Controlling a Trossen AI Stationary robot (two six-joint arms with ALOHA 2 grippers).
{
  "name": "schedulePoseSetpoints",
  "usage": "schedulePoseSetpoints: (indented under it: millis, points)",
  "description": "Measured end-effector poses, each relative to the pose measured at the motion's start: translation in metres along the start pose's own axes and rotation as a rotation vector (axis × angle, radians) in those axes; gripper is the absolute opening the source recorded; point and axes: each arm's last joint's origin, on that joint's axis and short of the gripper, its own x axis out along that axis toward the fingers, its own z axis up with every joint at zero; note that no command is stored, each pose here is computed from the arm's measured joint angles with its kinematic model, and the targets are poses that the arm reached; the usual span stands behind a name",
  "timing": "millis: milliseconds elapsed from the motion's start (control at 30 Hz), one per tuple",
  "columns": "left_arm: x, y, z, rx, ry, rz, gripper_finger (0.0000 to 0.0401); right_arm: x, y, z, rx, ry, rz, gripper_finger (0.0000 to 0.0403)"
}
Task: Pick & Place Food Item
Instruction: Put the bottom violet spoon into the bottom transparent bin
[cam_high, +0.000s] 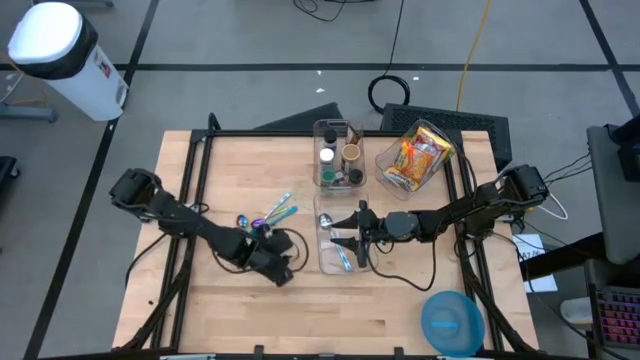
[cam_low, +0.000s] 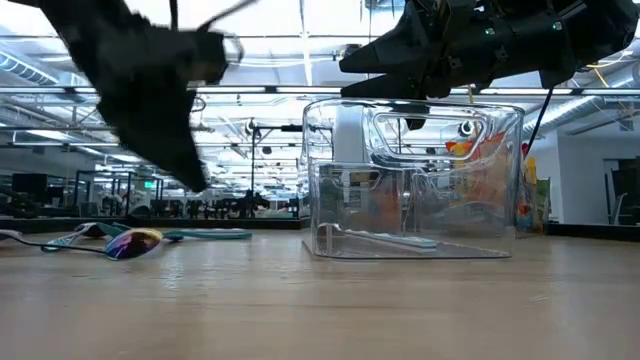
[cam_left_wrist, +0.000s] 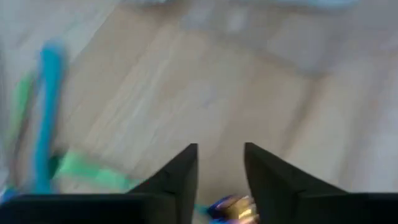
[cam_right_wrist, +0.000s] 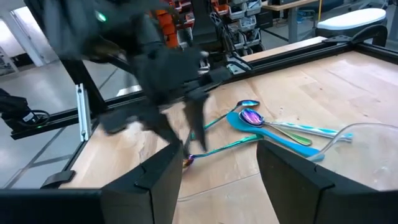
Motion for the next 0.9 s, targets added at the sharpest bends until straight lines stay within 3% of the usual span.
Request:
schedulePoseSetpoints:
  millis: [267, 633, 733, 900]
  points:
    - [0.010, 0.020, -0.007, -0.258, 0.129, 0.164, 0.0236, 0.000, 0.000, 0.000, 0.017, 0.002, -0.001, 0.0196]
    - [0.043, 0.031, -0.008, -0.352, 0.239, 0.238, 0.0246, 0.000, 0.000, -0.001, 0.016, 0.005, -0.002, 0.0196]
    - [0.044, 0.032, -0.007, -0.331, 0.245, 0.233, 0.0246, 0.000, 0.000, -0.001, 0.016, 0.005, -0.001, 0.0196]
    - [0.041, 0.029, 0.000, -0.133, 0.190, 0.157, 0.0246, 0.000, 0.000, -0.001, 0.016, 0.006, -0.002, 0.0196]
